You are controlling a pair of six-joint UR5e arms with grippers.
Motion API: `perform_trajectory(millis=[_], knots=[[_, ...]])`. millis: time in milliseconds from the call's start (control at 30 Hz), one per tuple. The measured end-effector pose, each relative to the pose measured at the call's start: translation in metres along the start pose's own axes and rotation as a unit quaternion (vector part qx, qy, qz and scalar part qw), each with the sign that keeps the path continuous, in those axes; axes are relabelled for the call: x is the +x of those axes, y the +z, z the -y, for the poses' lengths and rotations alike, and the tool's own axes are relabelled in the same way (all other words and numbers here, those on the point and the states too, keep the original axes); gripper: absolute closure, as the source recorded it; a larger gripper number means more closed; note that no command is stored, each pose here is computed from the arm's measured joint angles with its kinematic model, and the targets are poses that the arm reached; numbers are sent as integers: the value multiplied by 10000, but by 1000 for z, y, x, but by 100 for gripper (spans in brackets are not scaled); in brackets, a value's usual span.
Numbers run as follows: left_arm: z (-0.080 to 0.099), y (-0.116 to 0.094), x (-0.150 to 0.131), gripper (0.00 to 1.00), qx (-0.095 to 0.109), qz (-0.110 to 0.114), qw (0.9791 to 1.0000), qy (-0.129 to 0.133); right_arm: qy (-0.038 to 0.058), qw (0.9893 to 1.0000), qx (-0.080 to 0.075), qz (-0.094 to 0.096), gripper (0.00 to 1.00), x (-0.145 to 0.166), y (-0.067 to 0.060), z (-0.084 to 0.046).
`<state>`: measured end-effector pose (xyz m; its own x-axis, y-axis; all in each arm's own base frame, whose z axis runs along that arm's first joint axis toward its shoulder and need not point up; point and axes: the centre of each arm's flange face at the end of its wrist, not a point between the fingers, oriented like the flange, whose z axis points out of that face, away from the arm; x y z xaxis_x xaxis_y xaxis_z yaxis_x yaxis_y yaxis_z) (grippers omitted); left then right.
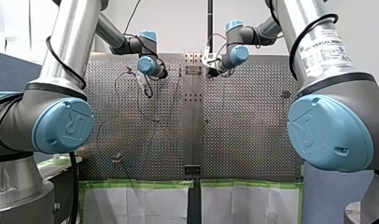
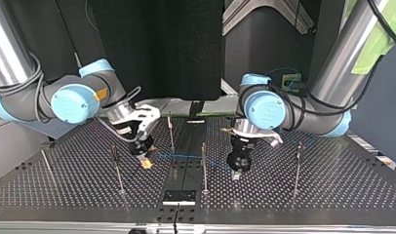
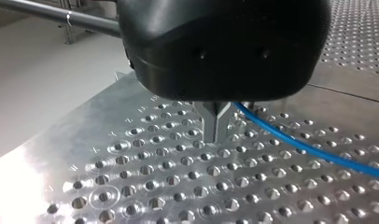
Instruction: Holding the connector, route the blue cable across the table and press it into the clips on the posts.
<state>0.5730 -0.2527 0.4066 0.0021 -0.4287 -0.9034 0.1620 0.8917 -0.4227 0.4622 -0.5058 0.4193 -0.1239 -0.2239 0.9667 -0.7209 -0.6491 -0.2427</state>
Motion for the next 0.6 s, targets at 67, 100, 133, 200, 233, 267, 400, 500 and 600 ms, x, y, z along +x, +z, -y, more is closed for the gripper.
perform_trajectory(millis=[67,100,133,200,233,267,400,500,600], knots=[[-1,-1,1,80,-37,-38,10000,29,1,10000,-22,0,100,0,1,-3],[-1,-2,1,80,-72,-65,9999,52,-3,10000,-32,-3,100,0,1,-4],[-1,-3,2,70,-104,-87,9999,69,-9,10000,-44,-12,100,1,1,-5],[-1,-5,3,57,-180,-136,9997,105,-18,10000,-80,-25,100,2,1,-9],[-1,-6,4,49,-212,-153,9996,126,-21,10000,-92,-28,100,2,1,-10],[0,-7,4,39,-244,-172,9994,150,-25,9999,-105,-32,100,2,1,-12],[1,-13,7,30,-385,-275,9984,306,-46,9999,-119,-37,100,3,1,-13],[5,-20,4,27,-435,-343,9975,439,-53,9999,-124,-37,100,3,1,-14],[12,-30,0,24,-407,-432,9970,505,-60,9999,-134,-40,100,3,1,-15]])
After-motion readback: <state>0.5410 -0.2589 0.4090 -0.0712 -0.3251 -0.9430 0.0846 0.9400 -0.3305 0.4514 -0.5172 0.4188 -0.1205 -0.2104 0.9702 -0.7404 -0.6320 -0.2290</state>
